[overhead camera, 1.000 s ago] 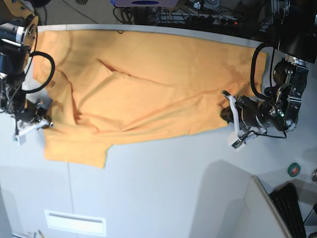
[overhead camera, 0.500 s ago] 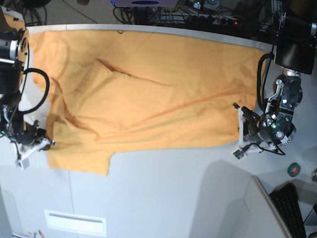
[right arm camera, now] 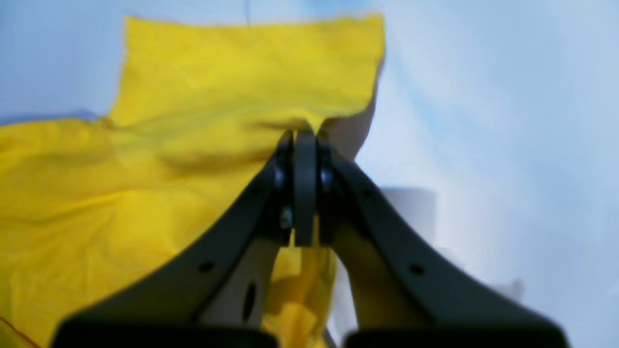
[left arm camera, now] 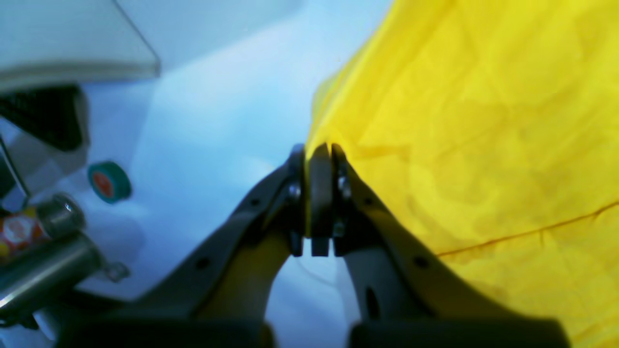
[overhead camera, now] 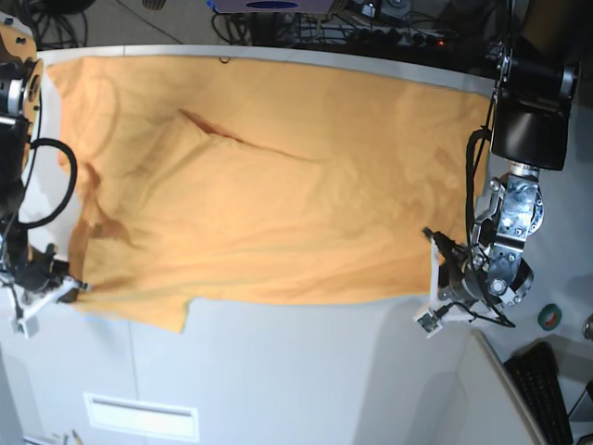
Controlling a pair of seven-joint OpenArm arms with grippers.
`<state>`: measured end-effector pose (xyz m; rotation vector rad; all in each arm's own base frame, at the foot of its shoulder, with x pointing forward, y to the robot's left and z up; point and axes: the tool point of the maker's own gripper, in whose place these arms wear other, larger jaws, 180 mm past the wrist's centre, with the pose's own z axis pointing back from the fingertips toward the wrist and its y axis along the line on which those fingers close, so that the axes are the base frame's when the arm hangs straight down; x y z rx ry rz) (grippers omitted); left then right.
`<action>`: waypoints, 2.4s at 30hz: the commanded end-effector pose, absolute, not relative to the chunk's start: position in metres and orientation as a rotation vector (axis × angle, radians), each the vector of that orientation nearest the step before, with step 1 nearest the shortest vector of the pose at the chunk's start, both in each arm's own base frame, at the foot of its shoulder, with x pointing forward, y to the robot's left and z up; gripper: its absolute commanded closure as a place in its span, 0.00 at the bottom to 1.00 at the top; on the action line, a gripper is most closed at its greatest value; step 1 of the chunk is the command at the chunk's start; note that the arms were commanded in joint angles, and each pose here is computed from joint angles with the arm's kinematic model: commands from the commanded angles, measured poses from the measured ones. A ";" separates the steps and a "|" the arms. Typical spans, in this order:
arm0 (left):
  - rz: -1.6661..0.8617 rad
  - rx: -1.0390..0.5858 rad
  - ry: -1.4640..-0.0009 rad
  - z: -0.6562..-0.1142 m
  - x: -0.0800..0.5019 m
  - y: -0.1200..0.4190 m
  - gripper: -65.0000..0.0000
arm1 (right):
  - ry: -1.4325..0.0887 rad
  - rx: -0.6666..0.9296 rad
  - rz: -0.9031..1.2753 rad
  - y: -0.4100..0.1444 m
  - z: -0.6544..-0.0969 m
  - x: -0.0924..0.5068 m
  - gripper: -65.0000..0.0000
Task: Layout the t-shirt on the table in an organized manner, then fold the t-shirt properly
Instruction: 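Grasp the hem corners with both grippers and fold the hem toward the collar, then drag the folded shirt with both grippers toward the robot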
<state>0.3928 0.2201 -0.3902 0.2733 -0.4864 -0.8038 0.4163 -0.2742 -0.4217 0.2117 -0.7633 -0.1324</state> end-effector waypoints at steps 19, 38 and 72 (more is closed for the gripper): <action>-0.638 0.272 -0.561 -0.370 0.400 0.252 1.00 | -0.830 0.010 0.079 -0.275 -0.404 0.436 1.00; -0.641 0.223 -0.586 -0.393 0.373 0.252 1.00 | -0.787 -0.021 0.140 -0.267 -0.421 0.386 1.00; -0.626 0.309 -0.563 -0.379 0.273 0.273 1.00 | -0.630 -0.083 0.147 -0.255 -0.427 0.250 1.00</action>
